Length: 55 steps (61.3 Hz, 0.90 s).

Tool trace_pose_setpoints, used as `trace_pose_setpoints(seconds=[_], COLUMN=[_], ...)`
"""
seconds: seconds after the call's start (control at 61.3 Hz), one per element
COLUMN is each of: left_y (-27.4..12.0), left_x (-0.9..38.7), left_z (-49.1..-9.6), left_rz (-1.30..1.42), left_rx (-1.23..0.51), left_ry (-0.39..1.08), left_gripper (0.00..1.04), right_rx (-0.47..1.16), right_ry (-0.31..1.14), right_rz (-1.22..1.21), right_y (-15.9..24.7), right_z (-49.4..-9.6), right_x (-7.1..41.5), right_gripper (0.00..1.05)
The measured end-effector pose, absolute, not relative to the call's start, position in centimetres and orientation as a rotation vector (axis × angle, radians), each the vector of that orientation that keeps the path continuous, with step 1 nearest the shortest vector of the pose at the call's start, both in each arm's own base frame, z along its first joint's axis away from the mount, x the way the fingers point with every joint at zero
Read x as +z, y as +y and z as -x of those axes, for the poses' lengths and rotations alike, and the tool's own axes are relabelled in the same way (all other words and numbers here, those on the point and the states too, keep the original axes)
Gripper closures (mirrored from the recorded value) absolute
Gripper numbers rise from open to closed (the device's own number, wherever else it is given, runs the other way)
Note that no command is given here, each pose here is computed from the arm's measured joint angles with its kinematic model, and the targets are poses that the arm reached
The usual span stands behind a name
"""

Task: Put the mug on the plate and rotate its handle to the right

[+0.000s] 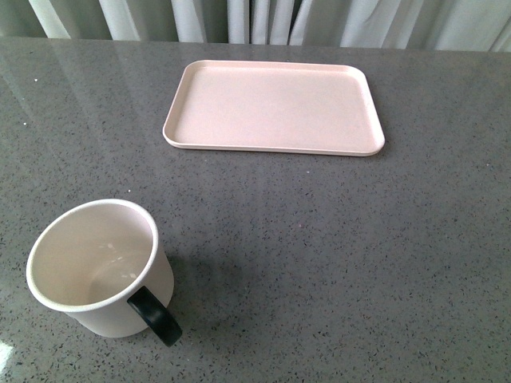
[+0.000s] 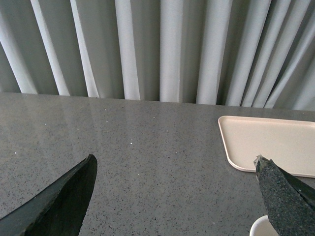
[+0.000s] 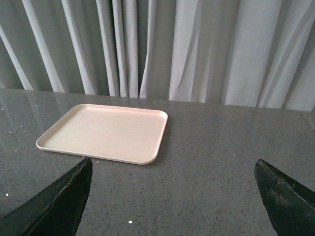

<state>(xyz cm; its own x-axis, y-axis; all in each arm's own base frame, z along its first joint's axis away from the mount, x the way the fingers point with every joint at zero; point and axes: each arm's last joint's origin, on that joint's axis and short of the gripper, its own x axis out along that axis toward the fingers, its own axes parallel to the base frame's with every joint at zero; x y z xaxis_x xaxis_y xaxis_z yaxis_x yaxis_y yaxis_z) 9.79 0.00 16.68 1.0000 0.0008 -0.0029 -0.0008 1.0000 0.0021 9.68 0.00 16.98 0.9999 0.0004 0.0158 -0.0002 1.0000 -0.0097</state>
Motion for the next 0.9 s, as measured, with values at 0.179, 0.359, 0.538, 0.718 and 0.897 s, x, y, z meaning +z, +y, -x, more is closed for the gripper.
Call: trace_pose_setpoints(seconds=[0.179, 0.359, 0.538, 0.718, 0.897], left_y=[0.0, 0.0, 0.0, 0.0, -0.4], left_x=[16.7, 16.7, 16.7, 16.6, 17.6], left_z=[-9.8, -9.8, -9.8, -9.8, -10.4], left_rz=[-0.002, -0.002, -0.002, -0.003, 0.146], left_rx=[0.0, 0.001, 0.001, -0.084, -0.376], left_ry=[0.003, 0.003, 0.003, 0.103, 0.584], left_gripper=[0.09, 0.09, 0.09, 0.09, 0.09], right_rx=[0.0, 0.0, 0.0, 0.0, 0.001], right_ry=[-0.016, -0.016, -0.016, -0.016, -0.015], right_rz=[0.01, 0.01, 0.01, 0.01, 0.01], right_y=[0.0, 0.0, 0.0, 0.0, 0.0], right_z=[-9.7, -9.7, -9.7, -9.7, -9.7], right_x=[17.0, 17.0, 17.0, 17.0, 17.0], right_gripper=[0.09, 0.09, 0.09, 0.09, 0.09])
